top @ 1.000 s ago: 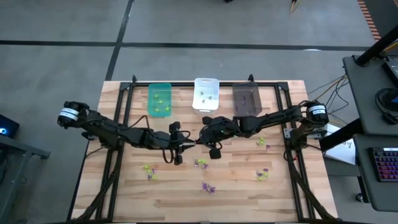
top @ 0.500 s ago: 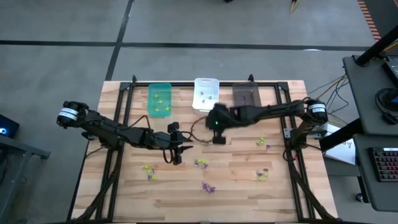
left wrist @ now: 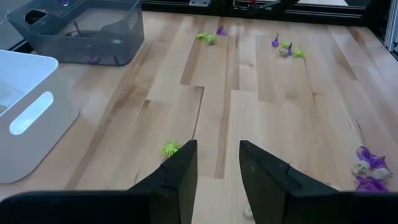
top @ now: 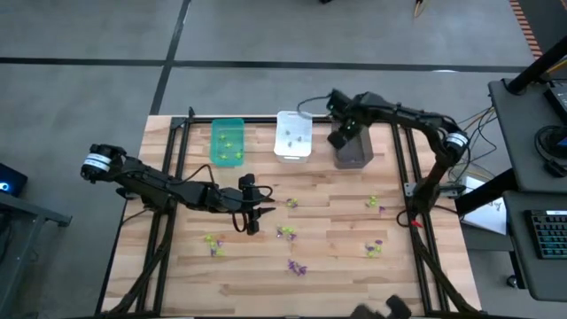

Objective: Sort Halloween decoration
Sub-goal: Put the purple witch hat toy into the gray bin, then put the white skull toy into the white bin

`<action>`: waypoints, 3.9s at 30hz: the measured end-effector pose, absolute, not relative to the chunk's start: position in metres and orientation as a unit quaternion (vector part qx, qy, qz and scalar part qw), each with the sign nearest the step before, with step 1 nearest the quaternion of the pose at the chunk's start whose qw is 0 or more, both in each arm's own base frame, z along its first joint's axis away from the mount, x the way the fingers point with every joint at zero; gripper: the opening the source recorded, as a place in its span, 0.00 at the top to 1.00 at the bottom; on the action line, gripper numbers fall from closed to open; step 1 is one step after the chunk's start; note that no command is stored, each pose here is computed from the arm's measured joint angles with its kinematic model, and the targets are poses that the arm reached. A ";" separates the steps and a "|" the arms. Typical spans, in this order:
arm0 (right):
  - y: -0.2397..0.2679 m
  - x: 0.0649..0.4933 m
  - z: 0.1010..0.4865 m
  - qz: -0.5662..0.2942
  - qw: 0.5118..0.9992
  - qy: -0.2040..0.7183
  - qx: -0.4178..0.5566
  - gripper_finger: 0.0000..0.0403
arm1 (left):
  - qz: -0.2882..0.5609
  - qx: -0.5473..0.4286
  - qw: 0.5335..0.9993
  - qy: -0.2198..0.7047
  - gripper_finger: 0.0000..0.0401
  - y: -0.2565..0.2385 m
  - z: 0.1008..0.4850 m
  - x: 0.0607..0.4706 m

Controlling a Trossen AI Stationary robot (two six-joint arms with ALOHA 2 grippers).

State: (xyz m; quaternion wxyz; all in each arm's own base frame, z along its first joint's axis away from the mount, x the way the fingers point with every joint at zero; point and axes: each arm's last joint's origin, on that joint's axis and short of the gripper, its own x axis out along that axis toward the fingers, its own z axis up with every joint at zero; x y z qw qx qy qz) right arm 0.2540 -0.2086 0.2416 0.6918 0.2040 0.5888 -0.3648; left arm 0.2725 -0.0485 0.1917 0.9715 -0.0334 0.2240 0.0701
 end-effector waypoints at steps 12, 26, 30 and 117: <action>-0.254 0.227 0.218 -0.407 0.698 0.543 0.228 0.96 | 0.088 -0.024 0.972 0.218 0.74 -0.047 0.192 0.273; -0.256 0.233 0.203 -0.394 0.690 0.563 0.227 0.82 | 0.095 -0.028 0.971 0.218 0.74 -0.047 0.192 0.273; -0.257 0.233 0.207 -0.398 0.692 0.557 0.229 0.79 | 0.097 -0.038 0.970 0.218 0.74 -0.047 0.192 0.272; -0.129 0.265 0.308 -0.336 0.825 0.435 0.132 0.80 | 0.490 -0.270 0.620 0.550 0.72 -0.036 0.132 0.195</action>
